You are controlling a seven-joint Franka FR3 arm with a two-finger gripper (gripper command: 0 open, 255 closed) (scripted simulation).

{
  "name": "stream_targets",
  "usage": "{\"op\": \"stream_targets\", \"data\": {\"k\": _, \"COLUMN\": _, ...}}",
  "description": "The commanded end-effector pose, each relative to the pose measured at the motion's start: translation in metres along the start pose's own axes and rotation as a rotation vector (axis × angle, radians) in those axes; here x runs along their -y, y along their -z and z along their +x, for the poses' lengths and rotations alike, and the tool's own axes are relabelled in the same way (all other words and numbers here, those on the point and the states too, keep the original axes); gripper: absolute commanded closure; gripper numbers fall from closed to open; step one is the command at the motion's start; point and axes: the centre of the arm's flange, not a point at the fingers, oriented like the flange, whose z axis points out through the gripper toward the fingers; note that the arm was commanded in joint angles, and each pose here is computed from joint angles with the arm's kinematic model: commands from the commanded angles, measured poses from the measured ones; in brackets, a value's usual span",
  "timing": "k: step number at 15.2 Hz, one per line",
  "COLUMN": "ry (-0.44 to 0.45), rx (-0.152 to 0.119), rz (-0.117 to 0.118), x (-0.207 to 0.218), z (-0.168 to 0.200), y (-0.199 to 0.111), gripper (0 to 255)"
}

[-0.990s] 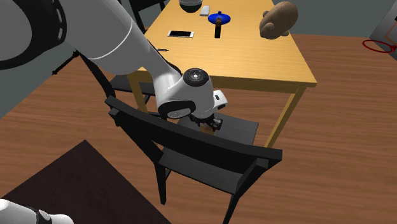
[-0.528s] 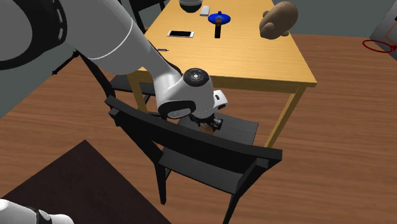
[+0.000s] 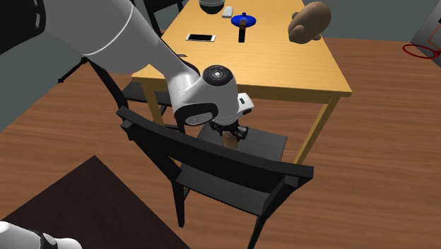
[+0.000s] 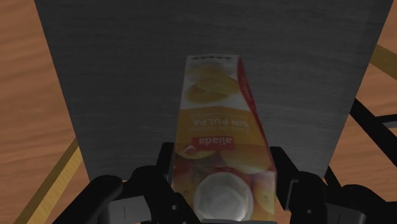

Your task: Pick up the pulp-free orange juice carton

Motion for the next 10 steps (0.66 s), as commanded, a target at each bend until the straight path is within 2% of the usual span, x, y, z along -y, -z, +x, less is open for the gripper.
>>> {"op": "stream_targets", "data": {"k": 1, "ry": 0.0, "rx": -0.001, "rz": 0.0, "x": 0.001, "z": 0.003, "y": 0.01, "gripper": 255}}
{"op": "stream_targets", "data": {"k": 8, "ry": 0.0, "rx": -0.001, "rz": 0.0, "x": 0.0, "z": 0.013, "y": 0.046, "gripper": 255}}
{"op": "stream_targets", "data": {"k": 10, "ry": 0.0, "rx": -0.001, "rz": 0.0, "x": 0.0, "z": 0.014, "y": 0.046, "gripper": 255}}
